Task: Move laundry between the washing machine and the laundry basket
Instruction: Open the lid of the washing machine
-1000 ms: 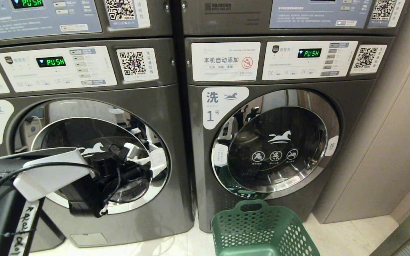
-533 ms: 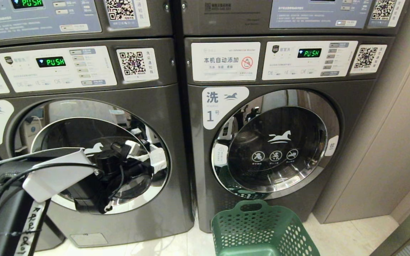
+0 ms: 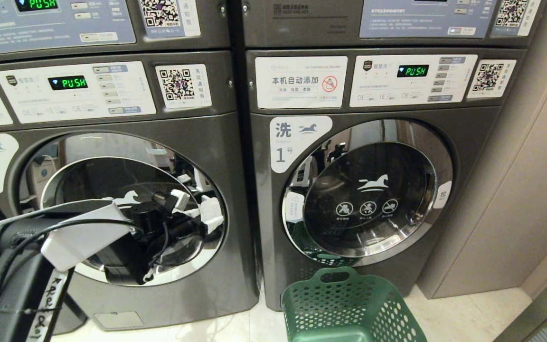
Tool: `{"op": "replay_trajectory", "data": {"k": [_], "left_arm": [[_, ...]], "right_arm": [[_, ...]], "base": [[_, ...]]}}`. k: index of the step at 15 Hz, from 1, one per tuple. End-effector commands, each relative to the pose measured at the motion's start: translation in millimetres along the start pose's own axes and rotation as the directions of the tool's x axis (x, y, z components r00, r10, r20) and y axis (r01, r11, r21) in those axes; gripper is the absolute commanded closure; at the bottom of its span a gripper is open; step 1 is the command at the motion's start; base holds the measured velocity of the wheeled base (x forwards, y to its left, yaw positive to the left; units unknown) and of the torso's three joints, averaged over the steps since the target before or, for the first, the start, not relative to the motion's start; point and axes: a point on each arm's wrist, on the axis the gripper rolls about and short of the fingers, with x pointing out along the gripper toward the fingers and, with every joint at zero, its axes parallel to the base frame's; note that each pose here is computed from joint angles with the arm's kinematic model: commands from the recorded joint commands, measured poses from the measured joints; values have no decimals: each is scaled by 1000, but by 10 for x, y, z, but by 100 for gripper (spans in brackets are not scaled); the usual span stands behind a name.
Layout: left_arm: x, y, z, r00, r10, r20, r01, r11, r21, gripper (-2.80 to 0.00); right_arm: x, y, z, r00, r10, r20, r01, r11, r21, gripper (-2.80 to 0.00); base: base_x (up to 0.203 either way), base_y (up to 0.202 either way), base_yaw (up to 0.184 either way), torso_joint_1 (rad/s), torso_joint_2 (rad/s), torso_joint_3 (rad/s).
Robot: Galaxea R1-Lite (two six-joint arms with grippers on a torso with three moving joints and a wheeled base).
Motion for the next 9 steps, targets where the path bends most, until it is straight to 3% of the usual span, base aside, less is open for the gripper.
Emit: {"op": "replay_trajectory", "data": {"k": [1,9], "left_arm": [[79,40,-16,1000,-3,22,3,1000,13,-280],[139,71,-70,1000,-4,14,4,1000,6,-280]], "right_arm": [[1,0,1,1000,0,-1,0,1000,-2,0],[1,0,1,1000,0,-1,0,1000,-2,0]], "base": [[0,0,0,0,0,0],[0,0,0,0,0,0]]}}
